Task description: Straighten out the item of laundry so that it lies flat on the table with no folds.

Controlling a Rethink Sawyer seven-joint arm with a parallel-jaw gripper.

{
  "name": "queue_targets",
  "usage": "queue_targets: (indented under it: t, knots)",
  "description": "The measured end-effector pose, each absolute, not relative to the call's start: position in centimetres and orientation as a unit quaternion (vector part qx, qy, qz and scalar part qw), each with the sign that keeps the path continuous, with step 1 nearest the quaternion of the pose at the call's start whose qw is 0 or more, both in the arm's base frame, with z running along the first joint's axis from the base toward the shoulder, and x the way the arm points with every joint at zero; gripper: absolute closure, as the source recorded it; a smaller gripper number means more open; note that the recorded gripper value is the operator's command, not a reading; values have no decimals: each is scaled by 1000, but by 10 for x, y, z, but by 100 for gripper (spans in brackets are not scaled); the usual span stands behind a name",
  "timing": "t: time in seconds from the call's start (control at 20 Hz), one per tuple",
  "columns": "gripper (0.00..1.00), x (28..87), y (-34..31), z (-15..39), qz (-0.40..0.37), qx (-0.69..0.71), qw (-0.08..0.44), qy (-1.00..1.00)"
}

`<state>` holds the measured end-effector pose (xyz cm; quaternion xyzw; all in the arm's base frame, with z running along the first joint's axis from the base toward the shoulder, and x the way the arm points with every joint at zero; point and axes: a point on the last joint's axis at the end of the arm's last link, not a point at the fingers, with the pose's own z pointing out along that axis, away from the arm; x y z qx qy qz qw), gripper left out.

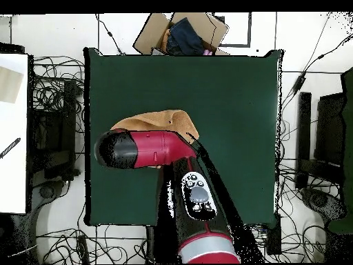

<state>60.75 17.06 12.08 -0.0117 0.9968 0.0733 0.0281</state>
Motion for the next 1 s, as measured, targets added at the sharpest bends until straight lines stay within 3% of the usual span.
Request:
queue_targets:
  t: [1.0]
  knots:
    - [0, 617, 86, 124, 47, 17, 39, 998]
